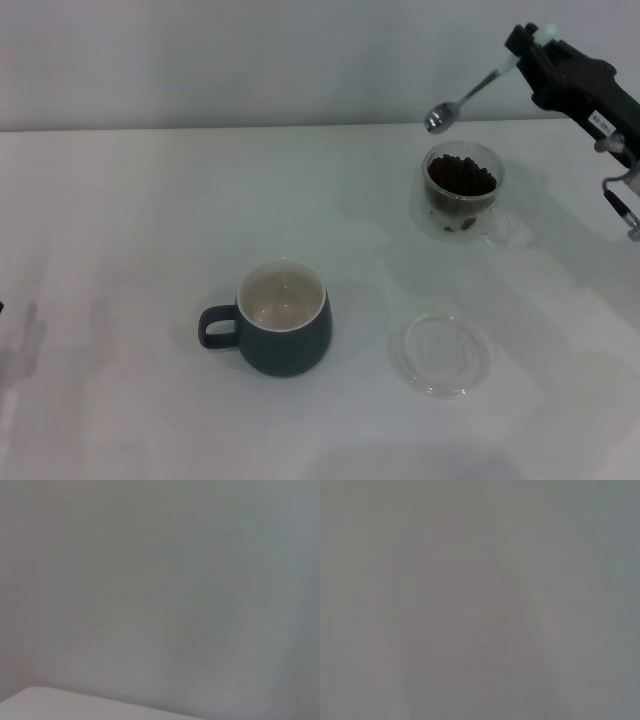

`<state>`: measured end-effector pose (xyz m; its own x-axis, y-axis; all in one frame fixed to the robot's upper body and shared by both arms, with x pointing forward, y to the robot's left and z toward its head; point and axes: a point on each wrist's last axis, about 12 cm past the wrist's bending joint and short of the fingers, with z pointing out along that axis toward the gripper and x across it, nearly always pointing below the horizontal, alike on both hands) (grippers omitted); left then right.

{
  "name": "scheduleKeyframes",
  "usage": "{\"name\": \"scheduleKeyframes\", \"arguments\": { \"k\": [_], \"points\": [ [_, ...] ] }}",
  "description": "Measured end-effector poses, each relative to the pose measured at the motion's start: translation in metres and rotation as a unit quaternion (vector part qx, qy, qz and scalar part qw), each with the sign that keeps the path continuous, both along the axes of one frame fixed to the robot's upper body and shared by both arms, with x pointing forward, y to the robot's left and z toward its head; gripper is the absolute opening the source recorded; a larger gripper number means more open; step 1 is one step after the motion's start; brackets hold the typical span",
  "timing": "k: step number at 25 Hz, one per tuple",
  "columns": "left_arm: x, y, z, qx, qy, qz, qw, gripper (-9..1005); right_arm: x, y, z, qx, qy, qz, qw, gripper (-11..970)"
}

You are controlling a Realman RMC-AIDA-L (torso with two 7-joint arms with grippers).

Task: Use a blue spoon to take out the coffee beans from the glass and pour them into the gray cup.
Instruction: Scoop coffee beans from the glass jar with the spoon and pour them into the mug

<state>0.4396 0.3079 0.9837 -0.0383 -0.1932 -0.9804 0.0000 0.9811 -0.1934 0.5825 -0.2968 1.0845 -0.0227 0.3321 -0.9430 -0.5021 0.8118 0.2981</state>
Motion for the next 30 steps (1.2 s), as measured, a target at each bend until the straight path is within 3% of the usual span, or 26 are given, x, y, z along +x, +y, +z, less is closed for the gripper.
{"name": "scheduleKeyframes", "arguments": {
  "k": [12, 30],
  "points": [
    [0.004, -0.003, 0.002, 0.002, -0.004, -0.007, 1.000, 788, -0.012, -0.018, -0.009, -0.063, -0.009, -0.017, 0.998, 145],
    [0.010, -0.006, 0.001, 0.003, 0.003, -0.016, 1.000, 788, -0.012, -0.012, -0.021, -0.113, 0.006, -0.029, 0.993, 146]
  ]
}}
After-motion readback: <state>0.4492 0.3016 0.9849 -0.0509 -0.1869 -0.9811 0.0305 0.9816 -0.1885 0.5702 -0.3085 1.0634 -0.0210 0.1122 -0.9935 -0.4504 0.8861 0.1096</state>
